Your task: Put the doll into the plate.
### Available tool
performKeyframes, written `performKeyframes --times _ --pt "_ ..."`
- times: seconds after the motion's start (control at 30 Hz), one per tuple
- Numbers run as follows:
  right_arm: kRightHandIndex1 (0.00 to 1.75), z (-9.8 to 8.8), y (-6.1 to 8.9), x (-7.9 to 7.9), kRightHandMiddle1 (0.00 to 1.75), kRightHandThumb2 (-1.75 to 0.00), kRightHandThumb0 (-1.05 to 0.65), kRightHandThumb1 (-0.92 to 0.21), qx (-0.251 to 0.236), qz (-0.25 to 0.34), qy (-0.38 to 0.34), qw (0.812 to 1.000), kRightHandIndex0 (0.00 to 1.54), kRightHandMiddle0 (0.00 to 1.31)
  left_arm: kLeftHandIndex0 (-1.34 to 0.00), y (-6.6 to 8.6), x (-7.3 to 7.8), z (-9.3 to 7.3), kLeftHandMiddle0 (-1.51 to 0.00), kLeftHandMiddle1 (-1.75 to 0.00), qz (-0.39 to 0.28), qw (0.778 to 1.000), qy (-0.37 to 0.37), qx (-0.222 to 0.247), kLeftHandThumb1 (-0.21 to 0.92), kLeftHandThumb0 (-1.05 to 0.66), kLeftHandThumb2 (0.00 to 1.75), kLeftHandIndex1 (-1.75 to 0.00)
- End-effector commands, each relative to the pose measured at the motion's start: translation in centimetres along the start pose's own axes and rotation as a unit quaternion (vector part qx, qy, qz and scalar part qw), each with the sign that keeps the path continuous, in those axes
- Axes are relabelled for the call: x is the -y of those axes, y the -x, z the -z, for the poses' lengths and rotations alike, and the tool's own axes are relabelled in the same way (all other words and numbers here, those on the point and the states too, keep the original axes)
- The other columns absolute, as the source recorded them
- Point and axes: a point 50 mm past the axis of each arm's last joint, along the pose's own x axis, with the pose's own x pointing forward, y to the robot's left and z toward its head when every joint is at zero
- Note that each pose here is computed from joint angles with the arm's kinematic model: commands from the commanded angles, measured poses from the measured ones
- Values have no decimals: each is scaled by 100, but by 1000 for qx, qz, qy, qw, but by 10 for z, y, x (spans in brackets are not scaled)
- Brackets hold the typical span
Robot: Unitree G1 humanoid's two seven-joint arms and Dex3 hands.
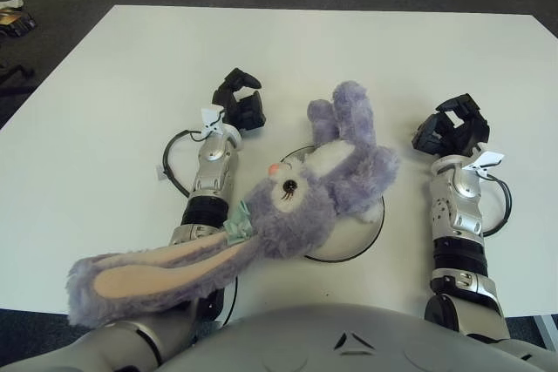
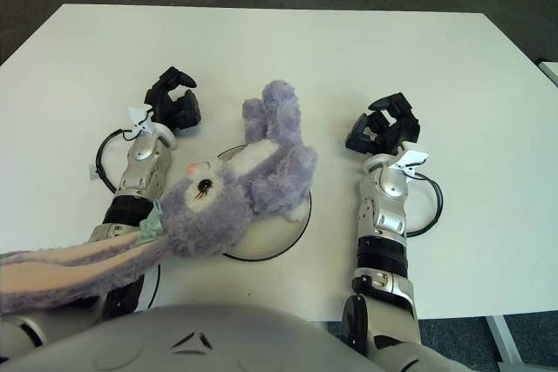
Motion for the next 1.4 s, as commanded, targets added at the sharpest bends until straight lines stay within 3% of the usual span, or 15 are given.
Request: performKeyframes --times 0.0,1.37 --pt "175 22 15 5 159 -173 -1 9 -54 15 -12 998 89 79 -62 2 1 2 -121 -175 -7 1000 3 -3 30 -47 133 -175" --pt "175 18 16 -13 160 -173 -1 9 -78 -83 -25 993 89 78 -61 6 -1 1 -122 -175 -59 998 -1 12 30 -47 133 -175"
